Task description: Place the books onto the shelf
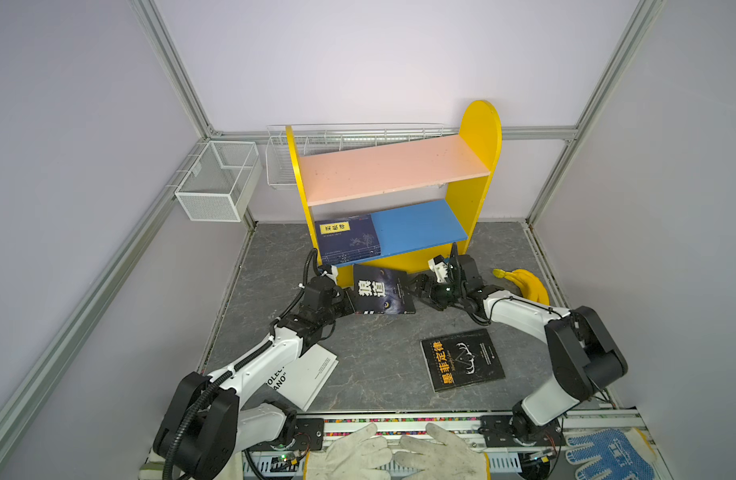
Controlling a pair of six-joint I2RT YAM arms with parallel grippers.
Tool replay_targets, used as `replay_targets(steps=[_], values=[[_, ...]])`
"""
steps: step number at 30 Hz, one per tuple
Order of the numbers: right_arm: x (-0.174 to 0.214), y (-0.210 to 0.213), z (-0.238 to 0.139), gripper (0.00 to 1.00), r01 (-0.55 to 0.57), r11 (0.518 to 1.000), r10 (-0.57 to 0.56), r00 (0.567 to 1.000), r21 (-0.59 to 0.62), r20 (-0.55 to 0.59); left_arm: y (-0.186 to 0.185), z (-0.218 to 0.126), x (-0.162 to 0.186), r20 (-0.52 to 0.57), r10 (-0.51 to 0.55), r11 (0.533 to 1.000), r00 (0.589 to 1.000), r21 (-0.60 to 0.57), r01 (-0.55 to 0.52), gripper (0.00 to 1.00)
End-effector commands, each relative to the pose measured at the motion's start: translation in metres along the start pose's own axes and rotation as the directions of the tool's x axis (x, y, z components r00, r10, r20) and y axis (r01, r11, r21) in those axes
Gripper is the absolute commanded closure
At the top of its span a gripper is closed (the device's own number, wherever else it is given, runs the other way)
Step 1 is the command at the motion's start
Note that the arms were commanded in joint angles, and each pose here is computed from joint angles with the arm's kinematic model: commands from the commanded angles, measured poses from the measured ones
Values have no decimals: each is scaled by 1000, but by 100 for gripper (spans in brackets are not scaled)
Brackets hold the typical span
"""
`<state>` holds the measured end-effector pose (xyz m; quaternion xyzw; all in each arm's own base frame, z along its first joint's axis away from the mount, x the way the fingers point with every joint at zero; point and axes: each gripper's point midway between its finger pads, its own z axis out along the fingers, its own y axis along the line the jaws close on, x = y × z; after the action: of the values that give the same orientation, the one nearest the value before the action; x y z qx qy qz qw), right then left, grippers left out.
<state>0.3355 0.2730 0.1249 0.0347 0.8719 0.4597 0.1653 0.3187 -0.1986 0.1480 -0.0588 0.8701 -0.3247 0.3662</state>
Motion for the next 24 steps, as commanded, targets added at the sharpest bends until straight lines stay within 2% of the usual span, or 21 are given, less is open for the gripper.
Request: replay_targets(steps=[1,6,13,16,24], values=[[20,-10,-5,4,-101,995,101,994,6,-37,-29,-7,-25,48,-14,997,999,76,11,100],[34,-9,-5,2,-216,975,215,976,-52,-30,-35,-8,-31,57,-37,995,998,91,32,100],[36,0,14,3,-259,957,259,966,-131,-18,-35,-9,-30,51,-47,995,998,93,42,100],[29,2,22,5,-300,928,308,951,-223,5,-35,-11,-29,51,-54,994,997,96,49,100],[29,-13,41,14,-372,872,404,914,-316,40,-35,-15,-28,48,-59,994,997,92,54,100]])
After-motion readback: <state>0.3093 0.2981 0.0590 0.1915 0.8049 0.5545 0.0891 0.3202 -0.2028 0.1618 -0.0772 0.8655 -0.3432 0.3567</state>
